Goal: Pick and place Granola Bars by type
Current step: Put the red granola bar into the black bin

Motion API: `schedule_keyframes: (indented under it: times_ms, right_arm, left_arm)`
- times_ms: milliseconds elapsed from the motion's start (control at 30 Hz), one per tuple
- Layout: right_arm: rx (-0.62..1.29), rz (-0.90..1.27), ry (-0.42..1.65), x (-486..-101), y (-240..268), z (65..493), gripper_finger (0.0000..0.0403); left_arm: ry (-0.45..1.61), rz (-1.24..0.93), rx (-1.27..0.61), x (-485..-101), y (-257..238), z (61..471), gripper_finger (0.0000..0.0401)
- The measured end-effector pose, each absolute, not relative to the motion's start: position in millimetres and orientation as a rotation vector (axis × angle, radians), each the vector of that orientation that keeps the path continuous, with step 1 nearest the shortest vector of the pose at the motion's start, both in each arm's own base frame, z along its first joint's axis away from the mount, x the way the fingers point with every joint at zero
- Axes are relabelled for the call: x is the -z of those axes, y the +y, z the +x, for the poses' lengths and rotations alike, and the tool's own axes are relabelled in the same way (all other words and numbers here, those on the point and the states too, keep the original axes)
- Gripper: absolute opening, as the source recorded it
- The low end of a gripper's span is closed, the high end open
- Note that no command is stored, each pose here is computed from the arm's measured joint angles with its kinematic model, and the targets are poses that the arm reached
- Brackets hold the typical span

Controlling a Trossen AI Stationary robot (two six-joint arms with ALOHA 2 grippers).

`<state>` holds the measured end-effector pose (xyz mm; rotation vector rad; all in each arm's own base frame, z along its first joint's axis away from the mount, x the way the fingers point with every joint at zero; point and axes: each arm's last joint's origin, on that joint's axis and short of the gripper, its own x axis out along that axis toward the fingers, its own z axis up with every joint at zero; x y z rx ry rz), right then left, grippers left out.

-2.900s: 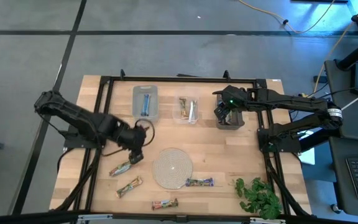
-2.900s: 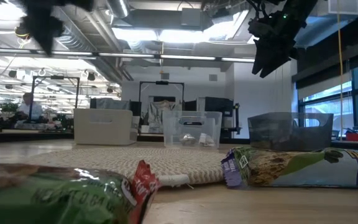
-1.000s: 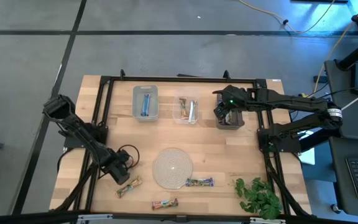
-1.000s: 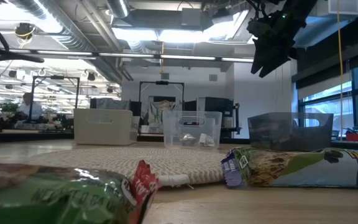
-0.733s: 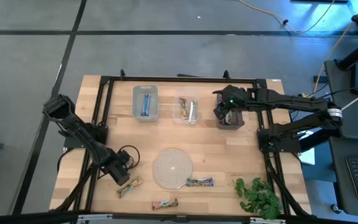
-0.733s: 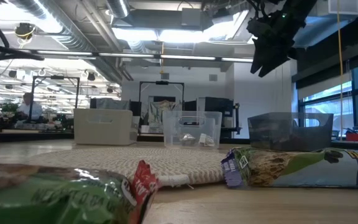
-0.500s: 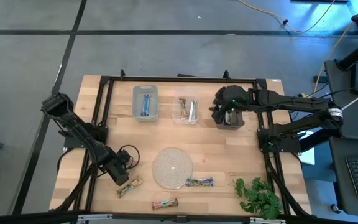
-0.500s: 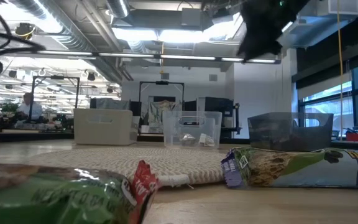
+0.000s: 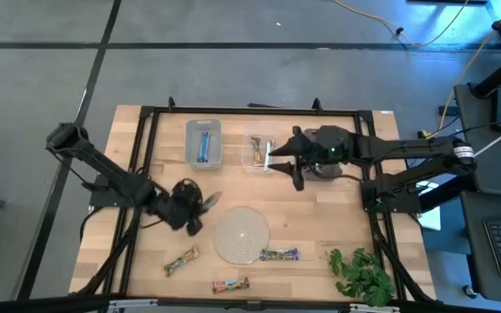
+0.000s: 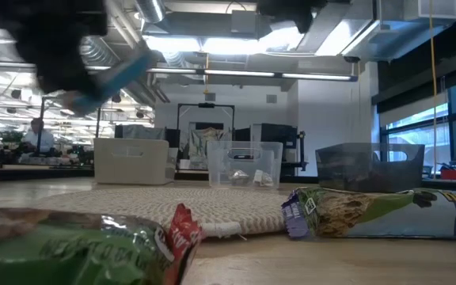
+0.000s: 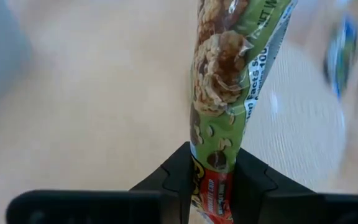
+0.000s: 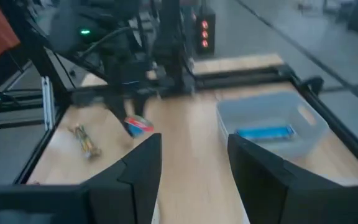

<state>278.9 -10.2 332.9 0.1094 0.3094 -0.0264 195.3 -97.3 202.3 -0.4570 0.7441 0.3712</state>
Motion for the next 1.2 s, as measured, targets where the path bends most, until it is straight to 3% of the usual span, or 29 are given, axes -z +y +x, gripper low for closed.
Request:
schedule_keyframes:
  times_ms: [200,400,500,800,1200]
  right_arm:
    - [-0.001,0.101,0.27,-326,-4,295,0.0187]
    - [-0.055,0.129,0.298,-318,0,302,0.019]
    - [-0.066,0.134,0.275,-318,3,305,0.0213]
    - [-0.111,0.127,0.098,-324,16,321,0.0323]
    - [0.006,0.164,-0.001,-308,16,347,0.033]
  left_arm:
    - [0.475,-0.388,-0.364,-229,-66,224,0.0069]
    - [0.276,-0.327,-0.132,-254,-53,243,0.0067]
    - [0.211,-0.297,-0.078,-262,-47,247,0.0066]
    - [0.127,-0.261,-0.091,-270,-29,251,0.0066]
    - [0.075,-0.237,-0.102,-275,-24,252,0.0067]
